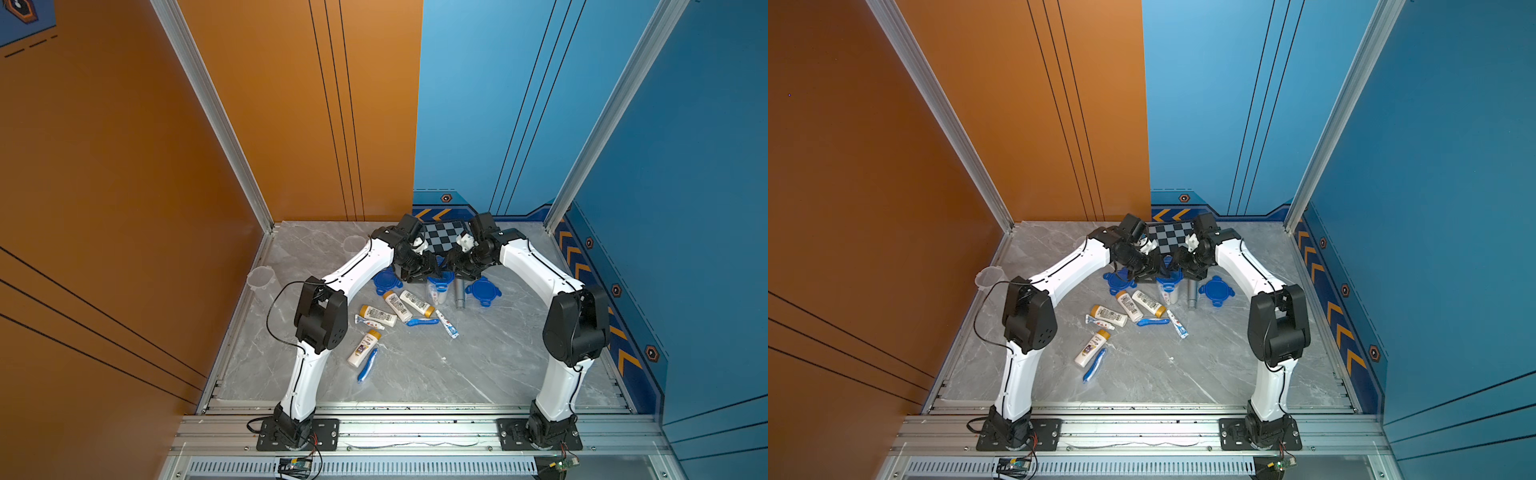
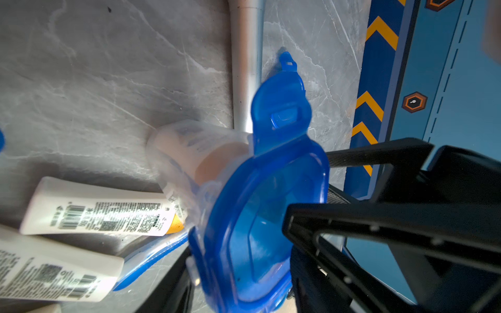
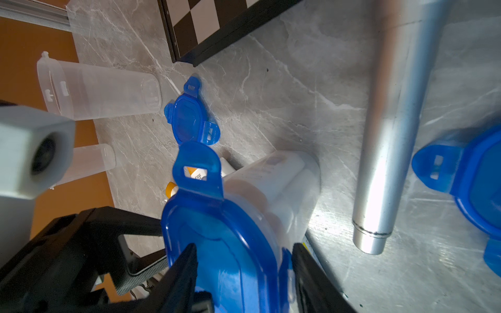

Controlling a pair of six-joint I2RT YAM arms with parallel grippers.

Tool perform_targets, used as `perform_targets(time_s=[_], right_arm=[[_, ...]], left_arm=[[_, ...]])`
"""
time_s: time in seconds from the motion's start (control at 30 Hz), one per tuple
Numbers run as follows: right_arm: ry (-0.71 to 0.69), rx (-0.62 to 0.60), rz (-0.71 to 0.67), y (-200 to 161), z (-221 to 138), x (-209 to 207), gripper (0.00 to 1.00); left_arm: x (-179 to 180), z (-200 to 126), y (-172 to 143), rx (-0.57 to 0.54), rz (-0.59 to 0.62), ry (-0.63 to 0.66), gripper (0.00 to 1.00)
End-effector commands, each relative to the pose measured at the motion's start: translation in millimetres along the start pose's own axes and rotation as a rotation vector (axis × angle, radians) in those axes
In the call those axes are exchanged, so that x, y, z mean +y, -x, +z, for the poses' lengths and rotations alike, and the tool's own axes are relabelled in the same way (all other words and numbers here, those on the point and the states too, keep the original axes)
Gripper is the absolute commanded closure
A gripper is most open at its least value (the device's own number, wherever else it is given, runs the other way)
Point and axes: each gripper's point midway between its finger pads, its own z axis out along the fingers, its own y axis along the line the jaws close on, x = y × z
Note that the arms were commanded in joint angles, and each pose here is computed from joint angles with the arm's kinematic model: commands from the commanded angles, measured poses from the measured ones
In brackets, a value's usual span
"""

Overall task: Pack away toiletry kits
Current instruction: Close the fastener on the container.

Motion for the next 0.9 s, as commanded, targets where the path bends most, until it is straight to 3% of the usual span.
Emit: perform_targets(time_s=[0.0, 0.17, 0.37, 0.5, 0.6, 0.67, 0.87], right_arm=[[-0.168, 0.191, 0.063, -46, 37, -46, 0.43], [-0.167, 0.169, 0.063, -40, 29, -45, 0.43], [-0.155, 0.095, 0.009, -19, 5, -31, 0.33], [-0.088, 0.049, -0.025, -4, -9, -4, 0.31], [-0.076, 0.011, -0.032, 2, -22, 7, 0.32], [-0.101, -0.006, -0.023, -1, -33, 3, 0.34], [-0.199, 0.014, -0.015, -31, -62, -31, 0.43]], left_arm=[[-18, 7, 11, -0.043, 0.034, -0.082, 0.44], [-5, -7, 15, -0.073, 0.016, -0.056, 0.41], [7, -36, 9, -0.082, 0.009, -0.074, 0.33], [4, -57, 6, -0.074, 0.044, -0.078, 0.36], [9, -72, 15, -0.107, 0.068, -0.034, 0.46], [16, -79, 25, -0.14, 0.073, 0.005, 0.61], [25, -67, 55, -0.169, 0.109, 0.093, 0.94]])
